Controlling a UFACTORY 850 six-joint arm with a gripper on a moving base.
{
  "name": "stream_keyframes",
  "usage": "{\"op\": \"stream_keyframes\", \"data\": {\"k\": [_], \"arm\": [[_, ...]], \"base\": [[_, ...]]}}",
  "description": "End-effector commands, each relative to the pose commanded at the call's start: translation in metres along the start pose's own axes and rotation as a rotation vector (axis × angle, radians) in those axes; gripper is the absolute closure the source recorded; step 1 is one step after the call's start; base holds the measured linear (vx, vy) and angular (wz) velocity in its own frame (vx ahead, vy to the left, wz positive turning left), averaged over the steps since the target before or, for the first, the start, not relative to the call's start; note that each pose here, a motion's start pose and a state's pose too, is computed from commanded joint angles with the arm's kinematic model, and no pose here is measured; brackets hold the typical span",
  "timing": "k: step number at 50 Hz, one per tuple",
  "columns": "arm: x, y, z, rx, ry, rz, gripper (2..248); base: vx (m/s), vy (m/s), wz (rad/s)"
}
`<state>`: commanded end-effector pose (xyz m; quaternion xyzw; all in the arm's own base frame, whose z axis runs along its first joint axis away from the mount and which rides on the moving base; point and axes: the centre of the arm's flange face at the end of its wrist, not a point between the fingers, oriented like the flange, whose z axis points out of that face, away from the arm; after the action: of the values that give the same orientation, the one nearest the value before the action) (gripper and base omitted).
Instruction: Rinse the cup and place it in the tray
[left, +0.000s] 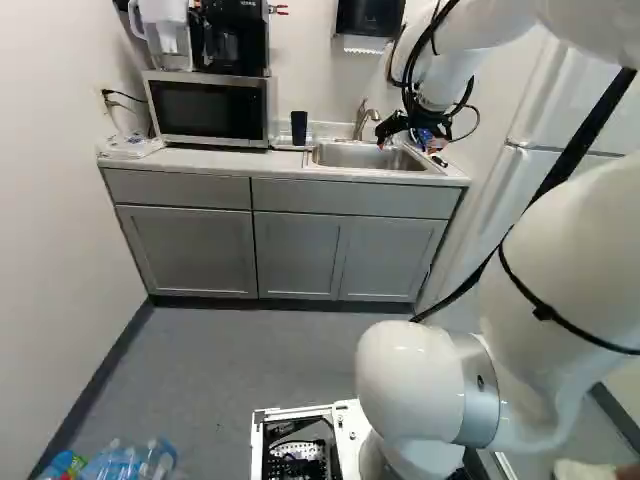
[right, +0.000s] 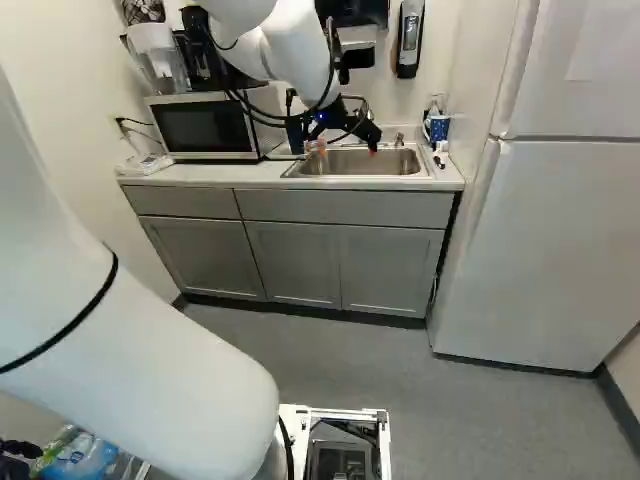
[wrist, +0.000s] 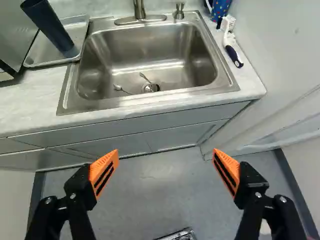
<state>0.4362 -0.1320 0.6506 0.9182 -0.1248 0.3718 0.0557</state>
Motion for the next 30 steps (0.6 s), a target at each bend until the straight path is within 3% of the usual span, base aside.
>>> {"op": "stream_keyframes", "data": {"k": [30], "arm": [[-0.001, -0.0005, 0.0007, 0.001, 0.002, -0.001, 3]], "base": [[0.0, 0.0, 0.0]]}}
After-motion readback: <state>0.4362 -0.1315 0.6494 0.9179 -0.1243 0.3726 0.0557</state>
